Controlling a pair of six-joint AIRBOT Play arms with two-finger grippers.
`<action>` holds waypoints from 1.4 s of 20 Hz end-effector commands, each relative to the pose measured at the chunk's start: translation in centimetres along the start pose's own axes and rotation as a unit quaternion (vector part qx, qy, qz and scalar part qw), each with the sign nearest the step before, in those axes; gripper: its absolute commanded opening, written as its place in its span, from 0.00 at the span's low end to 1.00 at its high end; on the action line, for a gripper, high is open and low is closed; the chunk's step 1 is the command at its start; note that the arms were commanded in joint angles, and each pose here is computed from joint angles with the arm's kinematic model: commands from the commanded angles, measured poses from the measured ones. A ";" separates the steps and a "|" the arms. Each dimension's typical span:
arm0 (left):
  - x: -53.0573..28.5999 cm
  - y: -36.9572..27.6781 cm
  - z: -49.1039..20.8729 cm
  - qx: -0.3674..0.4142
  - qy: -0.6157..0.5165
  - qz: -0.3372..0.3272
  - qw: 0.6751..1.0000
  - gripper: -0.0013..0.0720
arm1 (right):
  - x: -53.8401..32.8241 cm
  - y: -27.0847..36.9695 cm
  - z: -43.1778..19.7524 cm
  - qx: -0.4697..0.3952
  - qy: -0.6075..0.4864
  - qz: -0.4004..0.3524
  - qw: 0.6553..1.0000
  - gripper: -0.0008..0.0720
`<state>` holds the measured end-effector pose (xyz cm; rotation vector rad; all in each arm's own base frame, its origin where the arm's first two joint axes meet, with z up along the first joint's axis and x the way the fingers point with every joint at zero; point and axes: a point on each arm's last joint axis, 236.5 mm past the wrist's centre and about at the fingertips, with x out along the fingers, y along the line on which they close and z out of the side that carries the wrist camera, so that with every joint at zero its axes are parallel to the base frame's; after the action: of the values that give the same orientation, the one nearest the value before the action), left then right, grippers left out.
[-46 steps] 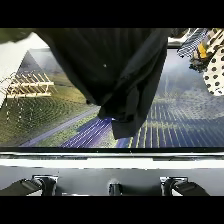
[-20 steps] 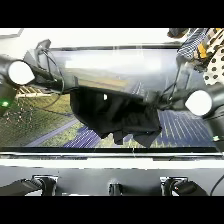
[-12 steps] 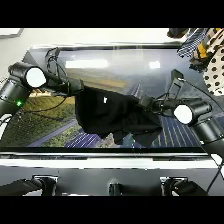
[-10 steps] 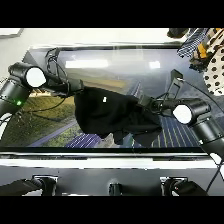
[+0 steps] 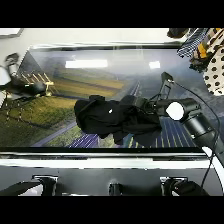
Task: Fold the clothes and pants, and hang the long-sleeved shirts on hangers.
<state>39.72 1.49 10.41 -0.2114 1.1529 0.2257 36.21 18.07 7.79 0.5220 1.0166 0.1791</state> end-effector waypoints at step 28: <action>18.8 18.7 -2.8 0.032 0.094 -0.024 0.995 0.73 | 0.5 -0.9 -0.6 -0.011 0.013 -0.018 1.000 0.04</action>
<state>38.79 19.62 -7.80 -0.2661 1.3295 0.1290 36.09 17.75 7.00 0.4880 1.0373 0.1693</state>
